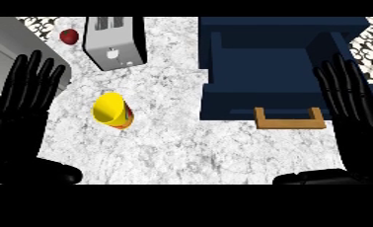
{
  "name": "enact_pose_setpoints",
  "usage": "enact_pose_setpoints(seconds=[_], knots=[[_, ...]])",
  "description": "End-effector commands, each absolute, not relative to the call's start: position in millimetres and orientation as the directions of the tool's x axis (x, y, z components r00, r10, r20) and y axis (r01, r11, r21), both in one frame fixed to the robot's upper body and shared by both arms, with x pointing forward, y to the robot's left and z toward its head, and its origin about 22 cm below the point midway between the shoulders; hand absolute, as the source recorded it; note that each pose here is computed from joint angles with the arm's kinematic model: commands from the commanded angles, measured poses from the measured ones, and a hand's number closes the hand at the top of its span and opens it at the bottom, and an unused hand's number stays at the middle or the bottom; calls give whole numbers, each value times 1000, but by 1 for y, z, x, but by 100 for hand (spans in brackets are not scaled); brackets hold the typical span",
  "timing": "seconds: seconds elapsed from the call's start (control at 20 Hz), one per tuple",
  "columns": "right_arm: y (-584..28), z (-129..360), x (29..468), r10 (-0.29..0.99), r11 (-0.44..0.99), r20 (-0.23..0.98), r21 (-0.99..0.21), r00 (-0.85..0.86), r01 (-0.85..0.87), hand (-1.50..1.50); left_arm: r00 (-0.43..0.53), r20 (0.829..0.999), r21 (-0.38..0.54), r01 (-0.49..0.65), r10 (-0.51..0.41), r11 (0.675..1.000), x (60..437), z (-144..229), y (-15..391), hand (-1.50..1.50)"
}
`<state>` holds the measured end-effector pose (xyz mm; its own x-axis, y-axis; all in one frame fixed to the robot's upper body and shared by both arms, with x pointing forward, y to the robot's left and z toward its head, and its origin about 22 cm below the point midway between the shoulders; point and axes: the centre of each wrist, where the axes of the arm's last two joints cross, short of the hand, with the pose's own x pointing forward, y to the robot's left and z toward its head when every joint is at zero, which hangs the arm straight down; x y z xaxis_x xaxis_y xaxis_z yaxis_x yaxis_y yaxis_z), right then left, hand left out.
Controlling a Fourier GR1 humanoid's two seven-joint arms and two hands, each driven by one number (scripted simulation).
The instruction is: Pick up the cup, place it into the drawer and close the drawer
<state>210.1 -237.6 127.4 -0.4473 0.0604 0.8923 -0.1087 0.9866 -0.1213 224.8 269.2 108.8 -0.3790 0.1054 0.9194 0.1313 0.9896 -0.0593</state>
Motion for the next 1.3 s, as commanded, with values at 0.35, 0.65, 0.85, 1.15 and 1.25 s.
enact_pose_setpoints(seconds=[0.35,0.65,0.85,1.15,1.25], knots=[[-226,127,239,55,976,916,-134,-397,-174,-150,-231,964,-113,81,129,990,268,60,303,-150],[-253,133,261,67,971,912,-152,-404,-182,-150,-159,982,-96,65,106,993,282,24,310,-150],[-243,126,253,83,972,901,-167,-426,-164,-150,-122,987,-99,43,104,994,296,9,313,-150],[-250,147,264,59,973,899,-149,-435,-177,-150,-60,995,-77,-8,77,997,286,-50,326,-150],[-255,121,265,80,973,895,-165,-438,-160,-150,-64,994,-84,0,84,996,263,-79,320,-150]])
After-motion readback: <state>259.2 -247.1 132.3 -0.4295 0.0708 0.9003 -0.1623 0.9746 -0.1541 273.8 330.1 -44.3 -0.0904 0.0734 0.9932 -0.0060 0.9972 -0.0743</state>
